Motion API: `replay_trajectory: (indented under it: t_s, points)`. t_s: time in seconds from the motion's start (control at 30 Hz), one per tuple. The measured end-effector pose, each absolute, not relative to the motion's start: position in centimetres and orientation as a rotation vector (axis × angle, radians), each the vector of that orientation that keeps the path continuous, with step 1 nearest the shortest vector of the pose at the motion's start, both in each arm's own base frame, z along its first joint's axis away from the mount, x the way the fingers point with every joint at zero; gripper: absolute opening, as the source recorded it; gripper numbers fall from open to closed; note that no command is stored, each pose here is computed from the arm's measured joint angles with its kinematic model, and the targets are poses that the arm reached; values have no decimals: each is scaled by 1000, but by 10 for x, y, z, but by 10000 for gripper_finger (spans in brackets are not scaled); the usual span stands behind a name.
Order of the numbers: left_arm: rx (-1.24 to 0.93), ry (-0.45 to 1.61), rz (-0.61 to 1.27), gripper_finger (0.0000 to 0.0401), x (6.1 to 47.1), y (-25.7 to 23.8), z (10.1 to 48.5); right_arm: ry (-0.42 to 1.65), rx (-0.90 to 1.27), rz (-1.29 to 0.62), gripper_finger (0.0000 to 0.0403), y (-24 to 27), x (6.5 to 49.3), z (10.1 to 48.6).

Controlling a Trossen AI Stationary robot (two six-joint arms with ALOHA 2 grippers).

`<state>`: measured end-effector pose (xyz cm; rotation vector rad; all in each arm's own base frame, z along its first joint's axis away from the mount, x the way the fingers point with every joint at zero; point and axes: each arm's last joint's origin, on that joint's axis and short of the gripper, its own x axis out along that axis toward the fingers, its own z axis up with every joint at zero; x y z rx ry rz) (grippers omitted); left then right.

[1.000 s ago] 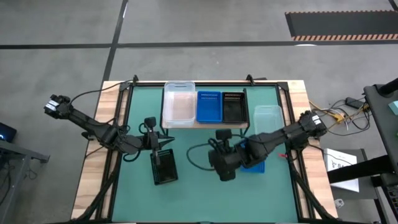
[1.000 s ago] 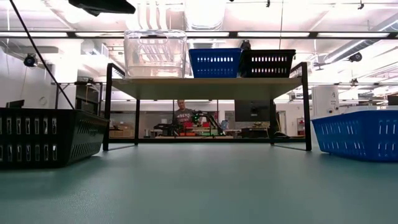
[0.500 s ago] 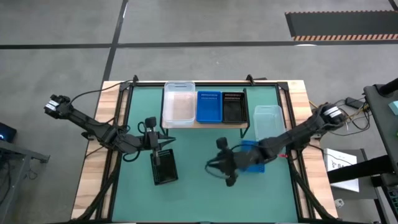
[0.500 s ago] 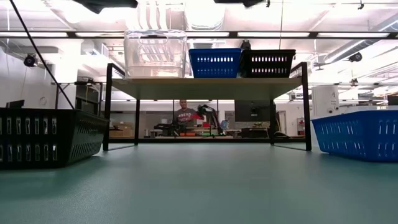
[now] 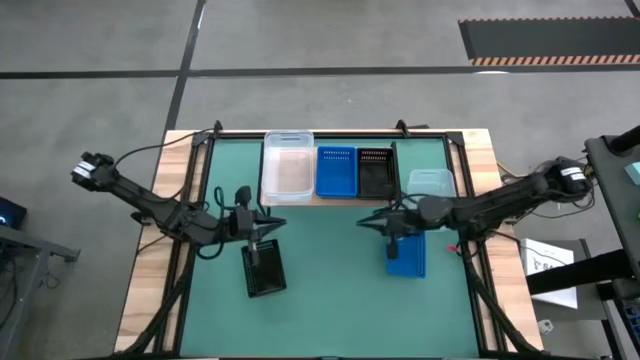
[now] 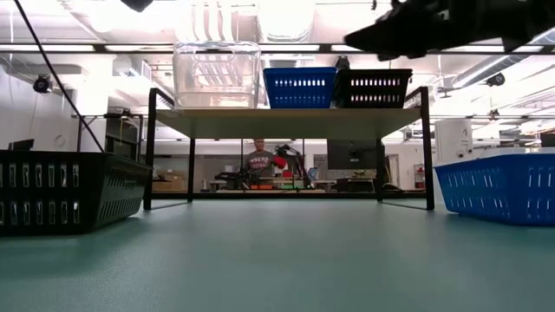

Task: Stack baskets on shelf by color
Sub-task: Adjust the black bin on the shelf

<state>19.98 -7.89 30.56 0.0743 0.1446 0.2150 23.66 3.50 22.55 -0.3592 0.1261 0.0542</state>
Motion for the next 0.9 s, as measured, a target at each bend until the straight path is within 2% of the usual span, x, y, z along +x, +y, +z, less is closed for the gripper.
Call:
replay_trajectory:
  t_s: [0.33, 0.6, 0.9]
  points:
    - [-216, 156, 163, 2, 215, -105, 291, 37, -332, 37, 9, 27, 194, 221]
    - [-238, 162, 63, 2, 236, -149, 265, 72, -245, 53, 13, 28, 186, 209]
    - [-195, 209, 48, 2, 255, -172, 235, 283, -138, 272, 83, 56, 194, 217]
